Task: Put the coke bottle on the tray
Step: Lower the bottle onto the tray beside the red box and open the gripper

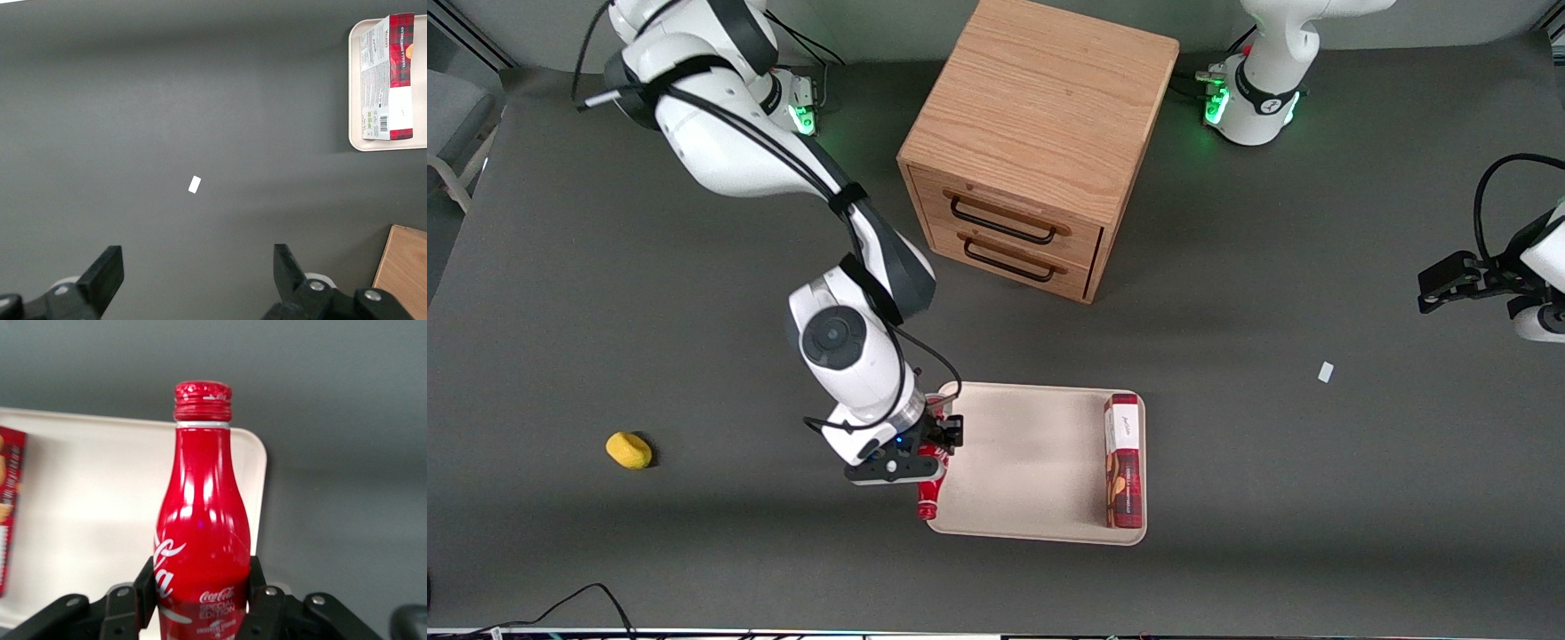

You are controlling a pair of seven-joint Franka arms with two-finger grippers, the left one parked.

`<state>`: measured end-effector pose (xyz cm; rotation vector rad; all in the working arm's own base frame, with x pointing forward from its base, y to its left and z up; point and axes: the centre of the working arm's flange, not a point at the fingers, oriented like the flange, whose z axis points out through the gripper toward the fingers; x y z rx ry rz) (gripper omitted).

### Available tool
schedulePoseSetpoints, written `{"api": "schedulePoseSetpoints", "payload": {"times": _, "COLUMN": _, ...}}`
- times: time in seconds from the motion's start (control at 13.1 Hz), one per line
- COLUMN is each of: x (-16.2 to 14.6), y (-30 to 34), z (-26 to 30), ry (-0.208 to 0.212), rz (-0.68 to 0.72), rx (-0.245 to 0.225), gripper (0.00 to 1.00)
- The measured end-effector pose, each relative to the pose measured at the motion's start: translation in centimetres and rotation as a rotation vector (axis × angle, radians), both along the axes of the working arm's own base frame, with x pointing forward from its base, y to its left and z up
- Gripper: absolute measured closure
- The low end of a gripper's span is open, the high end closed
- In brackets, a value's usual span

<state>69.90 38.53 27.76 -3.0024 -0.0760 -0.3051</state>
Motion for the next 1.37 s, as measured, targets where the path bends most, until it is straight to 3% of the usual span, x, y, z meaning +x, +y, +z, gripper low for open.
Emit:
{"api": "schedulePoseSetpoints", "payload": {"times": 0.3, "x": -0.9, "y": 1.5, "z": -5.5, "ry": 0.034, "rz": 0.018, "rx": -0.011, "gripper": 0.45}}
{"api": "schedulePoseSetpoints", "payload": {"times": 0.68, "x": -0.9, "y": 1.5, "z": -8.2, "ry": 0.029, "rz": -0.004, "rx": 0.004, "gripper": 0.44}}
{"api": "schedulePoseSetpoints", "payload": {"times": 0.84, "x": -0.9, "y": 1.5, "z": -8.3, "ry": 0.03, "rz": -0.005, "rx": 0.004, "gripper": 0.4}}
{"api": "schedulePoseSetpoints", "payload": {"times": 1.14, "x": -0.8, "y": 1.5, "z": -8.7, "ry": 0.019, "rz": -0.006, "rx": 0.012, "gripper": 0.01}}
{"api": "schedulePoseSetpoints", "payload": {"times": 1.37, "x": -0.8, "y": 1.5, "z": -8.7, "ry": 0.015, "rz": -0.006, "rx": 0.015, "gripper": 0.0}}
